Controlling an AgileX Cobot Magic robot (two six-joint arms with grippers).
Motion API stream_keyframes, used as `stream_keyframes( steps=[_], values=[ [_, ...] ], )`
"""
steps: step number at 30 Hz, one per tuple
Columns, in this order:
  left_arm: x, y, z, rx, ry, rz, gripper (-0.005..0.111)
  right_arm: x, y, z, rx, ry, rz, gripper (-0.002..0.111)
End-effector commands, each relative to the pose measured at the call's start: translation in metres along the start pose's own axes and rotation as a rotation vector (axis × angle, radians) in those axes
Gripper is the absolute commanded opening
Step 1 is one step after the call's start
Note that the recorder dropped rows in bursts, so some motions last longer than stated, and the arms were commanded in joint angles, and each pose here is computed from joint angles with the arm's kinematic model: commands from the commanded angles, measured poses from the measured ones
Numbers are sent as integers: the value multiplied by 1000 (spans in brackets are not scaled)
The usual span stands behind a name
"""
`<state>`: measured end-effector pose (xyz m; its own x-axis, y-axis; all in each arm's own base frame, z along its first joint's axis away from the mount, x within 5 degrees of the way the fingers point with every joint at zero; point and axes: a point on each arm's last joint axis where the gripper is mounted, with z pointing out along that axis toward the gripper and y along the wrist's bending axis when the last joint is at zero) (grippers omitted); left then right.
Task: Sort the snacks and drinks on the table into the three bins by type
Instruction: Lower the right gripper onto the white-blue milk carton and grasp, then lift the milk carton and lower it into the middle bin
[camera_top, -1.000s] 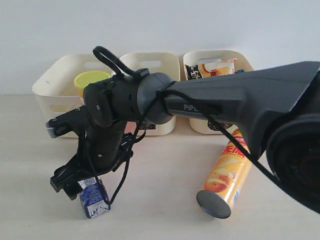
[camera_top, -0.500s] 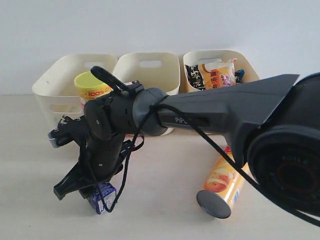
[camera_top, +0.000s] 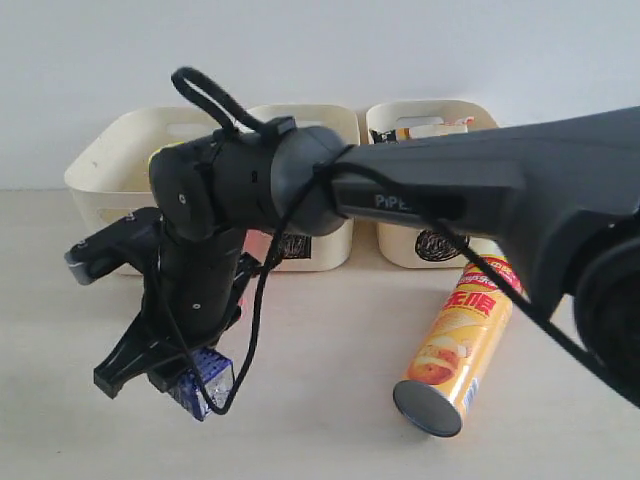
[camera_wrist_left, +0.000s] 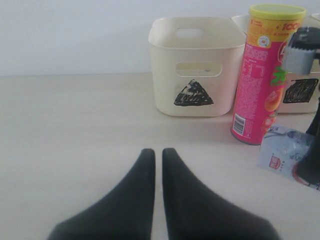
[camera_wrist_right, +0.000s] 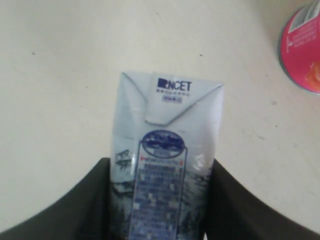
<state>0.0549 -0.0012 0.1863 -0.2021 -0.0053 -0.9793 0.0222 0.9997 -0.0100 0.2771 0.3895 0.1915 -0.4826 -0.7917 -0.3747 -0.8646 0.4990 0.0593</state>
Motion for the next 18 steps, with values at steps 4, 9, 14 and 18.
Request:
stream_keyframes(
  steps=[4,9,14,18],
  values=[
    [-2,0,0,0,-13,-16,4,-5,4,-56,28,-50,-61,3],
    [-2,0,0,0,-13,-16,4,3,3,-85,82,-76,-91,3],
    [-2,0,0,0,-13,-16,4,30,-15,-102,161,-183,-51,3],
    [-2,0,0,0,-13,-16,4,43,-40,-126,202,-259,23,2]
  ],
)
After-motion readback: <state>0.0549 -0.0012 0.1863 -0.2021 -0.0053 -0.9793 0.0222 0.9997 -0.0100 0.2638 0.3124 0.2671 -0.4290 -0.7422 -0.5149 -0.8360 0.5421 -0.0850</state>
